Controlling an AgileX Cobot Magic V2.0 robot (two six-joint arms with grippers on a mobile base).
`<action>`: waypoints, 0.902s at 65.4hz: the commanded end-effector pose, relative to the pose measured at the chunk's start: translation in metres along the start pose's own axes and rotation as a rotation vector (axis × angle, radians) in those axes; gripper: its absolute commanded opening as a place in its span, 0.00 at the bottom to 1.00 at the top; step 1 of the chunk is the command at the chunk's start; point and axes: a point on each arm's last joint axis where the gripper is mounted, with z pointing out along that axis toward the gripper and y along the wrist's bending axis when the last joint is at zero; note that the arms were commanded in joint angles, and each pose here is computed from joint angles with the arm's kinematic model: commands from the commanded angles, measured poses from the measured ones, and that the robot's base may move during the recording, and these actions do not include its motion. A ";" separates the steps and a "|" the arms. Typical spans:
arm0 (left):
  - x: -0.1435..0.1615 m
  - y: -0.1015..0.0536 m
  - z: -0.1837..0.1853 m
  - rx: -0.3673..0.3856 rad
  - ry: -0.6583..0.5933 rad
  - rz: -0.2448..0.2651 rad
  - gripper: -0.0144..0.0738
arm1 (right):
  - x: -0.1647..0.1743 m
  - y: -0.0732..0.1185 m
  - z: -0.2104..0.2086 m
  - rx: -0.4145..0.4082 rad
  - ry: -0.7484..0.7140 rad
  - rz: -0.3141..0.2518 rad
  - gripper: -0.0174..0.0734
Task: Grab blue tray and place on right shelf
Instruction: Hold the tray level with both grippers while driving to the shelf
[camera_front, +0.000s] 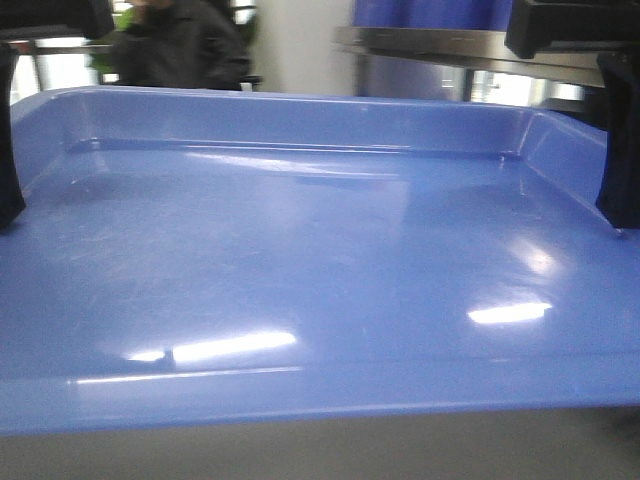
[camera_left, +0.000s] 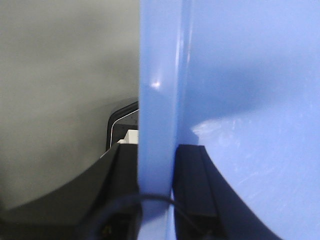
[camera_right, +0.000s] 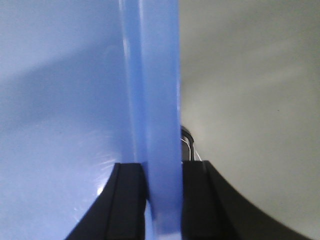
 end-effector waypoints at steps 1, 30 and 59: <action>0.002 -0.010 -0.015 0.119 -0.023 -0.025 0.20 | -0.005 0.008 -0.016 -0.111 -0.084 0.027 0.37; 0.002 -0.010 -0.015 0.119 -0.023 -0.025 0.20 | -0.005 0.008 -0.016 -0.111 -0.084 0.027 0.37; 0.003 -0.008 -0.015 0.105 -0.009 -0.025 0.20 | -0.005 0.008 -0.016 -0.111 -0.084 0.027 0.37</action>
